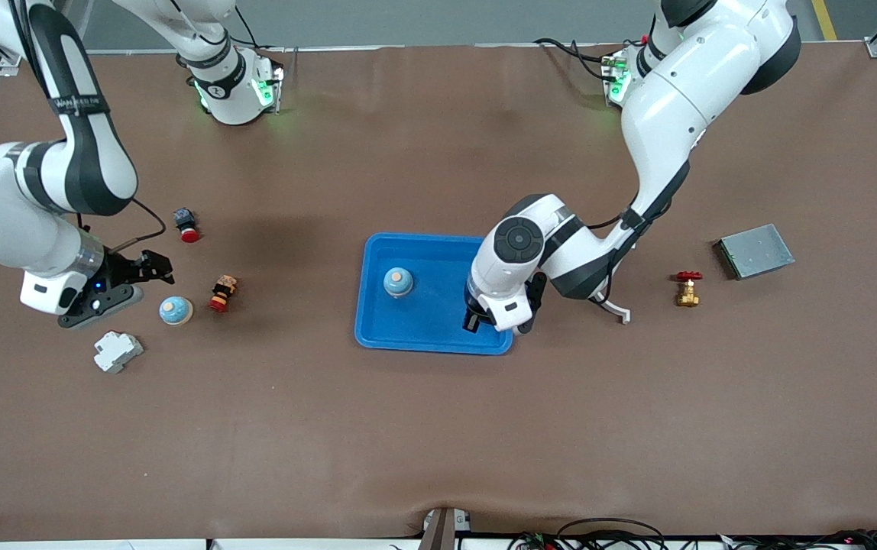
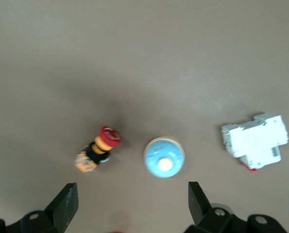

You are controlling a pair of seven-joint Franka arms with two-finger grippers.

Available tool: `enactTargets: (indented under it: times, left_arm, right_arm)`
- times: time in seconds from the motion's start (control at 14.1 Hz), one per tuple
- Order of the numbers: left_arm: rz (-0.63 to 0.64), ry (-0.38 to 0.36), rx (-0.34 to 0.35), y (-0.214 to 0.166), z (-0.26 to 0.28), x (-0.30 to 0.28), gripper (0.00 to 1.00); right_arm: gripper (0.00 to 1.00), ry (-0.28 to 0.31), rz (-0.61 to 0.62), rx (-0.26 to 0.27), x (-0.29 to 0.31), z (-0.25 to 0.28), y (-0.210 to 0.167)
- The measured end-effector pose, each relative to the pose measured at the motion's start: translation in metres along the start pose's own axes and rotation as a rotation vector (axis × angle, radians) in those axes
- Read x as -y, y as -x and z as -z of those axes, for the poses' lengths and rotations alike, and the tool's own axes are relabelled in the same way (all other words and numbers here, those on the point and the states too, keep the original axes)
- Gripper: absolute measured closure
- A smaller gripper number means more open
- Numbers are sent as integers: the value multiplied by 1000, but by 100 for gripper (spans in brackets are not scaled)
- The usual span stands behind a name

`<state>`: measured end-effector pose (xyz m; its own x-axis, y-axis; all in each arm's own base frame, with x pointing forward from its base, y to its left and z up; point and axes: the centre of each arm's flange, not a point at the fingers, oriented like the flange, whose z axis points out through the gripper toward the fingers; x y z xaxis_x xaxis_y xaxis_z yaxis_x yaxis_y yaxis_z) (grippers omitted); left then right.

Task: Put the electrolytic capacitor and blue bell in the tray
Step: 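Drop the capacitor in the tray while the right gripper reaches the other bell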

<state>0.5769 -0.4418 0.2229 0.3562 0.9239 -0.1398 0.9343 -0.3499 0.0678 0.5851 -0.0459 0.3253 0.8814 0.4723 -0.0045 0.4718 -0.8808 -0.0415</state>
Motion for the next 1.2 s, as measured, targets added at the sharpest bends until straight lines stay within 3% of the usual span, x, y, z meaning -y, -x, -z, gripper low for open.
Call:
enactTargets:
  times: [0.14,0.35,0.57,0.85,1.2]
  left_arm:
    - [8,-4,-7,-6,-6,-1,63]
    - [-1,10,-5,-4,-2,-4,33]
    - [19,69,-7,-18,28,-24,1]
    - [-73,121,-55,-69,107,-43,0]
    - [-349,57,-128,-146,210,-35,0]
  right_arm:
    - [0,16,26,0,-12,-18,-1]
    - [0,13,40,3,-15,-39,-4]
    - [0,30,75,18,-18,-67,-7]
    - [0,22,93,44,-19,-95,-6]
    - [0,3,84,68,-32,-115,6]
